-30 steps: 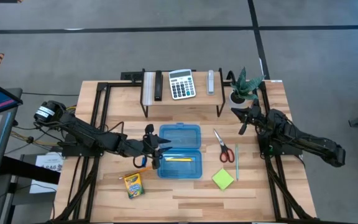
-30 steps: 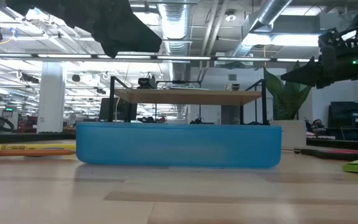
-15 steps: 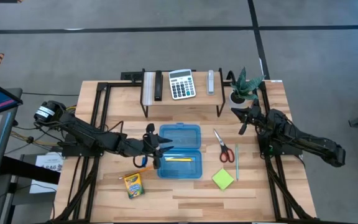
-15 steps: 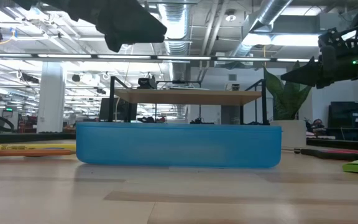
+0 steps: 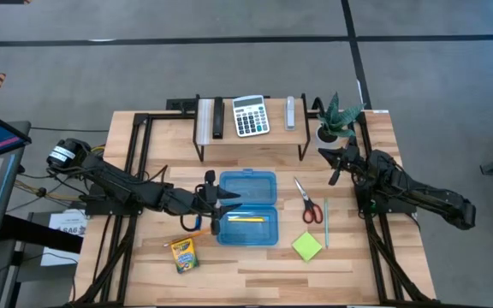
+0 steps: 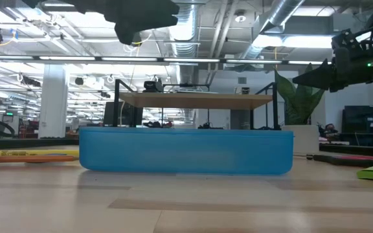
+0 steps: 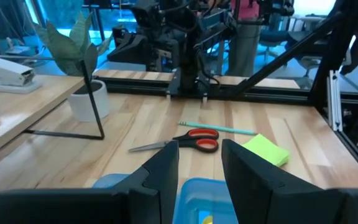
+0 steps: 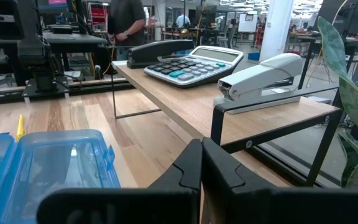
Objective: Pack school essentials
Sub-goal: Put the black scissors into the blue supply box
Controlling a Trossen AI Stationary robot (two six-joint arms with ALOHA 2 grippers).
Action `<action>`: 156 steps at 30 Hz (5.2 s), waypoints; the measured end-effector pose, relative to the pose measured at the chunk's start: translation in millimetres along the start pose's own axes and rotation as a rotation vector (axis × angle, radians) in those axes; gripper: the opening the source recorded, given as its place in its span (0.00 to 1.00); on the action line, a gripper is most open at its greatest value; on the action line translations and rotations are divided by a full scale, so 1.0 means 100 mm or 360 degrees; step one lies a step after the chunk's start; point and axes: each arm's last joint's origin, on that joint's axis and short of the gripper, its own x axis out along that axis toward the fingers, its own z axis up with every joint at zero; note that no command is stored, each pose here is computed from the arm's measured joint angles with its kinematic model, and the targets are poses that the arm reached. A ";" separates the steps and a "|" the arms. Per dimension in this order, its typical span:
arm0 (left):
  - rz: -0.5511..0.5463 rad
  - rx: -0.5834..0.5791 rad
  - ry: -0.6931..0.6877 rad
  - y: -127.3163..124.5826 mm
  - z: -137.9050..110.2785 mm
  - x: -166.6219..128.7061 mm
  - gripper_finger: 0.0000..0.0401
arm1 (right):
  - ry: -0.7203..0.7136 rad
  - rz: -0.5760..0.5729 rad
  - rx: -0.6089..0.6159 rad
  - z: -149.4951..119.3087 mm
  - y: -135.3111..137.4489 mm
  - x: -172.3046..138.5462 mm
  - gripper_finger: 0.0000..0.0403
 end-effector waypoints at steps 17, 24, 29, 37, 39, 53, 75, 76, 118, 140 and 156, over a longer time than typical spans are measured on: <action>-0.0004 0.0033 0.0018 0.00 -0.01 0.00 0.28 | -0.0001 0.0001 0.0092 0.00 0.00 0.00 0.07; -0.0036 0.0021 0.0123 -0.01 0.04 -0.20 0.28 | -0.0040 0.0006 0.0624 0.02 0.00 0.00 0.07; -0.0104 0.0038 0.0005 -0.09 0.09 -0.35 0.28 | -0.0070 0.0015 0.0803 0.04 0.00 0.00 0.07; -0.0053 0.0104 0.0027 -0.14 0.05 -0.40 0.28 | -0.0110 0.0216 0.0729 0.15 0.04 -0.02 0.08; -0.0050 0.0136 0.0055 -0.14 0.03 -0.40 0.28 | -0.0126 0.0270 0.0716 0.22 0.07 -0.03 0.09; -0.0009 0.0117 0.0068 -0.09 -0.17 -0.43 0.28 | 0.0437 0.0435 0.0629 0.27 0.30 0.12 0.25; 0.0046 -0.0065 -0.0074 0.07 -0.37 -0.52 0.28 | 0.1022 0.0549 0.0374 0.44 0.78 0.28 0.33; 0.0046 -0.0067 -0.0073 0.07 -0.37 -0.52 0.28 | 0.1060 0.0549 0.0374 0.44 0.80 0.28 0.33; 0.0049 -0.0156 -0.0078 0.07 -0.37 -0.52 0.28 | 0.1690 0.0423 0.0350 -0.03 1.11 0.30 0.46; 0.0055 -0.0160 -0.0078 0.08 -0.37 -0.52 0.28 | 0.1741 0.0473 0.0411 -0.03 1.18 0.24 0.45; 0.0056 -0.0168 -0.0076 0.08 -0.37 -0.51 0.28 | 0.1678 0.0586 0.0515 0.01 1.29 0.22 0.45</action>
